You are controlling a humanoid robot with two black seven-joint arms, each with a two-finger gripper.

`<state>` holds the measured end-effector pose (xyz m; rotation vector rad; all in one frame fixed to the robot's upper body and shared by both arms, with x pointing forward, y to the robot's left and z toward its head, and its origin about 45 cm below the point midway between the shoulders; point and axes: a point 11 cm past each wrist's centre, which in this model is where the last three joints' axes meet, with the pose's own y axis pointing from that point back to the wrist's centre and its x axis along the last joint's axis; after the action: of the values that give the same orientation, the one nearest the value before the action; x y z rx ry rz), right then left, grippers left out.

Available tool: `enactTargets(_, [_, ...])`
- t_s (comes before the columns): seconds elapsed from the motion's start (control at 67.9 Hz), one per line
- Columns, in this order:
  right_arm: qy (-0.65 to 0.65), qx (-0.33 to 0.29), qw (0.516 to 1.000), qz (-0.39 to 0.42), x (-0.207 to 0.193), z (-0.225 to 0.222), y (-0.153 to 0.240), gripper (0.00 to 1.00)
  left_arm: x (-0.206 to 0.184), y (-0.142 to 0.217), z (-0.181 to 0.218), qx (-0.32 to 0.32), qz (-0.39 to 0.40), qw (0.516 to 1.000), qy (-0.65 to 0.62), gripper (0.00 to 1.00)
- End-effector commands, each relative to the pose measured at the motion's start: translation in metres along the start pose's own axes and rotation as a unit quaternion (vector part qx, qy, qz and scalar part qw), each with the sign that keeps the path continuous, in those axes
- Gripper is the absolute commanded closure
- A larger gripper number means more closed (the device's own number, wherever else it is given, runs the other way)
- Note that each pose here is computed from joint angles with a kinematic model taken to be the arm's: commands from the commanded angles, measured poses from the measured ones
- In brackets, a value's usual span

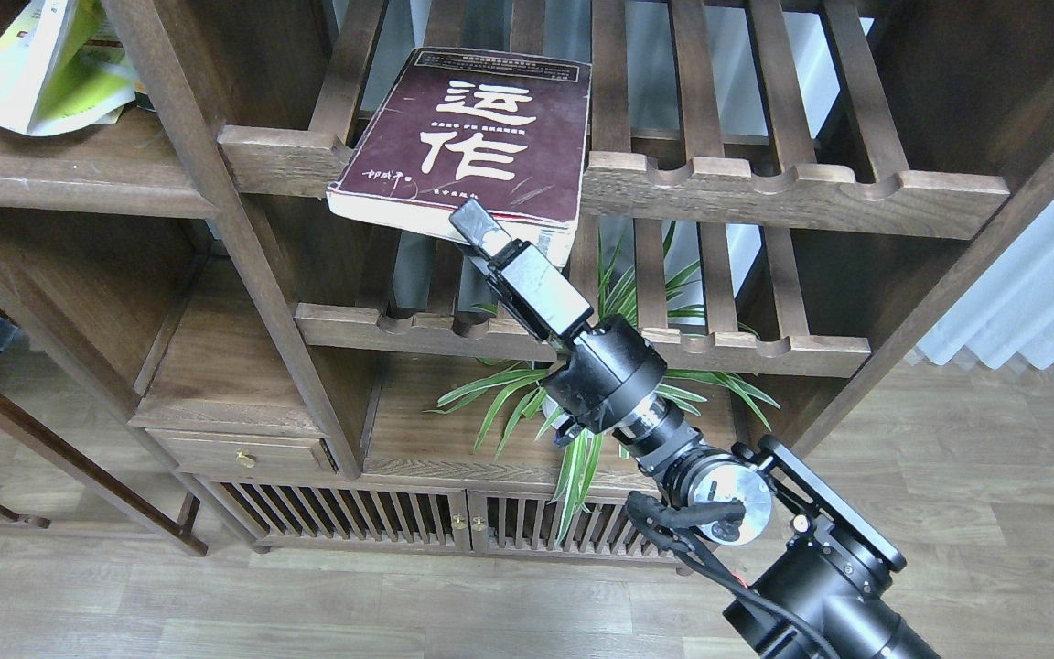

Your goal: Organize books on shelf

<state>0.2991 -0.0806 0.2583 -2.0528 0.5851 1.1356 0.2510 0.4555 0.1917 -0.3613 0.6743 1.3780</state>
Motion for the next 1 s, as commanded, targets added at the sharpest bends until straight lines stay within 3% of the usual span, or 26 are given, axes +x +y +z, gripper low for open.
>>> enactTargets(0.0, [0.001,0.005,1.0,0.0,0.0,-0.004,-0.001,0.4,0.0,0.0,0.0,0.001,0.0,1.0,0.0,0.0])
enactTargets(0.25, [-0.001,0.025,1.0,0.004,0.002,-0.008,0.001,0.53,0.002,0.0,-0.001,0.001,0.003,1.0,0.002,0.0])
enactTargets(0.501, [-0.007,0.031,0.999,-0.005,0.001,-0.007,0.004,0.81,0.004,0.001,-0.002,0.002,0.005,1.0,0.003,0.0])
enactTargets(0.515, [-0.009,0.032,0.999,-0.014,0.0,-0.007,0.006,0.88,0.004,0.001,-0.001,0.001,0.006,1.0,0.003,0.0])
enactTargets(0.559, [-0.012,0.033,0.999,-0.022,-0.002,-0.006,0.007,0.93,0.004,0.001,-0.001,0.001,0.006,1.0,0.003,0.0])
enactTargets(0.795, [-0.025,0.036,0.999,-0.032,-0.001,0.001,0.018,0.95,0.004,0.001,-0.001,0.0,0.006,1.0,0.004,0.0])
enactTargets(0.986, [-0.064,0.036,0.997,-0.032,0.003,0.026,0.05,0.95,0.005,0.002,-0.001,-0.002,0.004,1.0,0.013,0.0])
